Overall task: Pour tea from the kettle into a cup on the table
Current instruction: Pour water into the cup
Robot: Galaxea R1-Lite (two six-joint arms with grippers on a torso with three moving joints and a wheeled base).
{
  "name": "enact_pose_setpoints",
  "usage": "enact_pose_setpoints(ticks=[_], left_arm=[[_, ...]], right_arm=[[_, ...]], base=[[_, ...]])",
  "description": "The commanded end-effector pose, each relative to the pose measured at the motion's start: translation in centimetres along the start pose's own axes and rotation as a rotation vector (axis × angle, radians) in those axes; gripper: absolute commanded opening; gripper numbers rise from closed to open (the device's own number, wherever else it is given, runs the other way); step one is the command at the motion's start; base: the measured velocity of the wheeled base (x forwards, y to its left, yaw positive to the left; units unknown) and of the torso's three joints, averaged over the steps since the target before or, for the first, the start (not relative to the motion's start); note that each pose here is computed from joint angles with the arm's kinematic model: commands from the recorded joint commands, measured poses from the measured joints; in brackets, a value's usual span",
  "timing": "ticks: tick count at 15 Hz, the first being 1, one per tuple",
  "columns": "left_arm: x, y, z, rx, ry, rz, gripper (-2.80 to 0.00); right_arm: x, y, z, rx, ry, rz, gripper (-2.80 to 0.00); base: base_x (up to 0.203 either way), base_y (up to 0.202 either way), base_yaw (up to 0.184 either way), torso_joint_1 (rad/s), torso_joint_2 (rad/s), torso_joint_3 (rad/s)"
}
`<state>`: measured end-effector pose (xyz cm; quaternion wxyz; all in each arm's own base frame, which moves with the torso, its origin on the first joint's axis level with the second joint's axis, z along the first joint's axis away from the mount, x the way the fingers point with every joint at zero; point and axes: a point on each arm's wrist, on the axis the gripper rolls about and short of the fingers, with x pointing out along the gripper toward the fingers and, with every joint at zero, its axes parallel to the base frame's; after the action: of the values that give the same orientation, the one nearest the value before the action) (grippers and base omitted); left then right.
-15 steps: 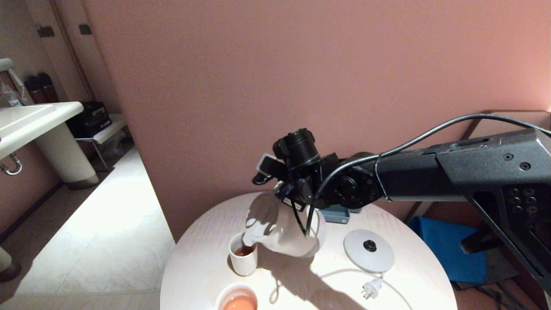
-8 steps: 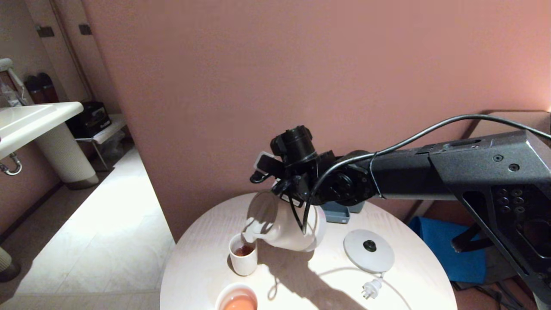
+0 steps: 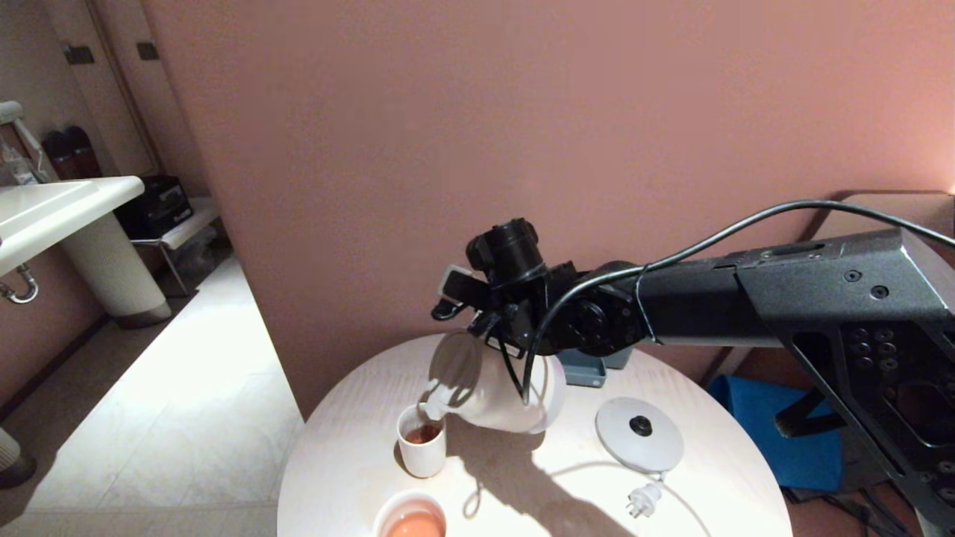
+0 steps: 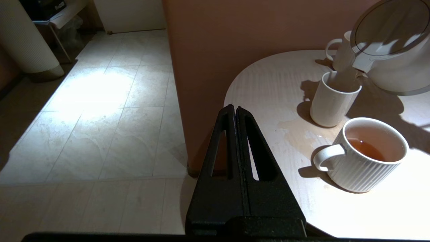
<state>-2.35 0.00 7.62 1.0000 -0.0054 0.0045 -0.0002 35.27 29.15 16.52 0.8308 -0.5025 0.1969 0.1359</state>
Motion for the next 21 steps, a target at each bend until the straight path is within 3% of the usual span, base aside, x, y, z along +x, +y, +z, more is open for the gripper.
enact_pose_setpoints(ticks=[1,21], left_arm=[[0.0,0.0,0.0,0.000,0.002,0.000,-2.80],[0.0,0.0,0.0,0.000,0.001,0.000,-2.80]], right_arm=[[0.0,-0.1,0.2,-0.004,-0.004,-0.008,-2.80],[-0.2,-0.3,1.4,-0.109,-0.028,-0.039,-2.80]], base=[[0.000,0.000,0.000,0.000,0.00,0.000],[0.000,0.000,0.000,0.000,0.00,0.000]])
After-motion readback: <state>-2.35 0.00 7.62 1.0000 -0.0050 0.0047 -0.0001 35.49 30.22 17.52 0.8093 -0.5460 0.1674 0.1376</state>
